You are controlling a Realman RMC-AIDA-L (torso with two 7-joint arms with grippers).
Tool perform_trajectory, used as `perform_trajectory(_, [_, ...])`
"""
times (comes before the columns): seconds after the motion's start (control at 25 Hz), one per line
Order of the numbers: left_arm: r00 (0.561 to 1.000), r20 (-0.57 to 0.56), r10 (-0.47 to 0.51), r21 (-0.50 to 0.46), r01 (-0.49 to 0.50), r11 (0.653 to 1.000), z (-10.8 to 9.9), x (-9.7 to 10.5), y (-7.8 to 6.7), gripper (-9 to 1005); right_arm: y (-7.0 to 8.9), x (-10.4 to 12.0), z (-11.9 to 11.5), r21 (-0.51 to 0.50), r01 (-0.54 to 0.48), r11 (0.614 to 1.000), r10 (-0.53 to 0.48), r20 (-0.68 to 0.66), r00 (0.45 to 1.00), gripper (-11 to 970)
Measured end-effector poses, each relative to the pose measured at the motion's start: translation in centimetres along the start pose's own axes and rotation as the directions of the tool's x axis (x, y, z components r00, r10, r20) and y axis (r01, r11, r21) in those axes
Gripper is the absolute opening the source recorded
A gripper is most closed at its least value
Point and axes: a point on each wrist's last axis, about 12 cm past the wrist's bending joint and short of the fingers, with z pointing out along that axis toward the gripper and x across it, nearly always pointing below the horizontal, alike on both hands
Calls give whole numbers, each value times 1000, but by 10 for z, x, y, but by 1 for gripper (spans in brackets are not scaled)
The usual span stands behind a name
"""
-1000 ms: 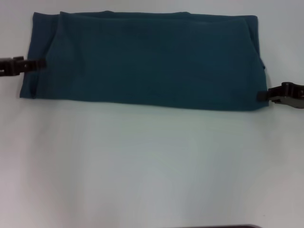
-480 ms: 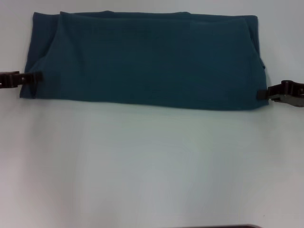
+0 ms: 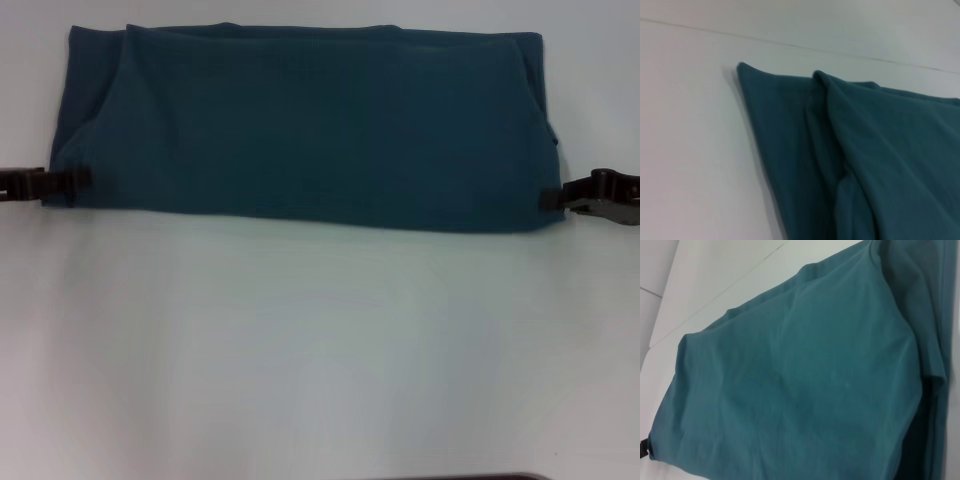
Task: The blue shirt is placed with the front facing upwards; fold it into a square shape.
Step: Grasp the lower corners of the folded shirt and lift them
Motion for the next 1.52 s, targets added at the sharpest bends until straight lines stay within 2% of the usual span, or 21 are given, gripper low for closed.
perform_trajectory(0.64, [997,-48,67,96,-62,993,1,-10,-14,813,1,-3,0,1,4,1000,-4,4,1000,14])
perform_trajectory(1.12, [993,-66,102,61,-98,993,6,-16,-14,814,0,-2,0,2,0,1000,0,4,1000,16])
perform_trajectory(1.52, [985,-123,125,75,-116,990,5,-13,-15,814,0,-2,0,2,-1,1000,1,4,1000,20])
